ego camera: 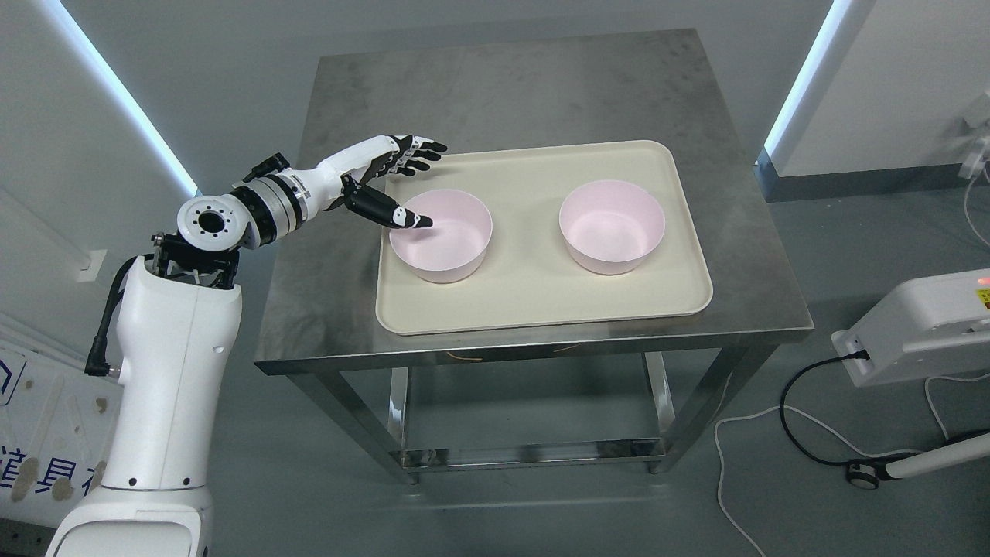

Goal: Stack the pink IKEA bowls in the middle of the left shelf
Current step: 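Push the nearer pink bowl with the left hand into the other bowl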

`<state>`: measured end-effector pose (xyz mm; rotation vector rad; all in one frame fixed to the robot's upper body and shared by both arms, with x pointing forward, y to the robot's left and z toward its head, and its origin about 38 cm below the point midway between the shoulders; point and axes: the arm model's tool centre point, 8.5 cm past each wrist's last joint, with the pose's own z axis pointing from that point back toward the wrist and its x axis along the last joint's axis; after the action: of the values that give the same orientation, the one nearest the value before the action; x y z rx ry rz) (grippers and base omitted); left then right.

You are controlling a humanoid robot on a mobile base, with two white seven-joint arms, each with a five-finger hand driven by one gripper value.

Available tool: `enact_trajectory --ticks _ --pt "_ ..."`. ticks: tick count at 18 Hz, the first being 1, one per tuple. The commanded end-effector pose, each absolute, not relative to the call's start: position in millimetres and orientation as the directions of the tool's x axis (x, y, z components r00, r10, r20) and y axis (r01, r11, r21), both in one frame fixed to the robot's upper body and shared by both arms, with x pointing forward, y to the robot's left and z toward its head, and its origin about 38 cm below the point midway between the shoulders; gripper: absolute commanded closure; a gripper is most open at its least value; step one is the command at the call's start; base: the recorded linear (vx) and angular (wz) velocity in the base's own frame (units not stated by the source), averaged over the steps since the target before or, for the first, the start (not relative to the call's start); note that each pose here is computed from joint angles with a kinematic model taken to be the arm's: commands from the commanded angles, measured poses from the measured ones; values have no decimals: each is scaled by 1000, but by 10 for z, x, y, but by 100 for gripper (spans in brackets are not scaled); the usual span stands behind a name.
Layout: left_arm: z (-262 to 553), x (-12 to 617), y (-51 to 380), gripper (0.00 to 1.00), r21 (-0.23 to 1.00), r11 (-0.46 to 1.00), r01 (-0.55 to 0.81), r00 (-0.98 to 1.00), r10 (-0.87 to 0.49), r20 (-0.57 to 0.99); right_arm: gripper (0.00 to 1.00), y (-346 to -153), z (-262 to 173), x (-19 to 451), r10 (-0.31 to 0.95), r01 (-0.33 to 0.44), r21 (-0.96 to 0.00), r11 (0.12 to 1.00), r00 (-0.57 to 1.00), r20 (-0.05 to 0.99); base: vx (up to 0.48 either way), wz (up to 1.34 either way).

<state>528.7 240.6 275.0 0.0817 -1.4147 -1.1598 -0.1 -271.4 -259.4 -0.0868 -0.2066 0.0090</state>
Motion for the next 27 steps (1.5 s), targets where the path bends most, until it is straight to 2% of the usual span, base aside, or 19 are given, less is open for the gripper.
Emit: enact_trajectory --ticks 1,9,13,15,20,23,27 --pt "2496 5333 2336 29 681 411 606 -218 -738 639 0 -2828 -2583 60 18 5 -105 994 975 222 0 0" --pt "2545 5328 2186 56 687 407 602 -257 -716 649 0 -2828 -2583 60 18 5 -105 994 975 222 0 0" --pt "2557 5305 2077 71 728 346 592 -337 -714 614 0 -2828 -2583 60 18 5 -105 994 975 222 0 5" --pt "2544 5284 1981 75 751 300 589 -384 -714 586 0 -2828 -2583 60 18 5 -105 994 975 222 0 0" --pt "2699 5275 1863 99 811 231 538 -494 -693 525 0 -2828 -2583 60 18 5 -105 994 975 222 0 0" --pt "2984 5316 1832 100 840 231 490 -536 -680 500 0 -2828 -2583 60 18 5 -105 994 975 222 0 0" --pt "3563 5259 1381 100 868 253 427 -645 -588 489 0 -2828 -2583 60 18 5 -105 994 975 222 0 0"
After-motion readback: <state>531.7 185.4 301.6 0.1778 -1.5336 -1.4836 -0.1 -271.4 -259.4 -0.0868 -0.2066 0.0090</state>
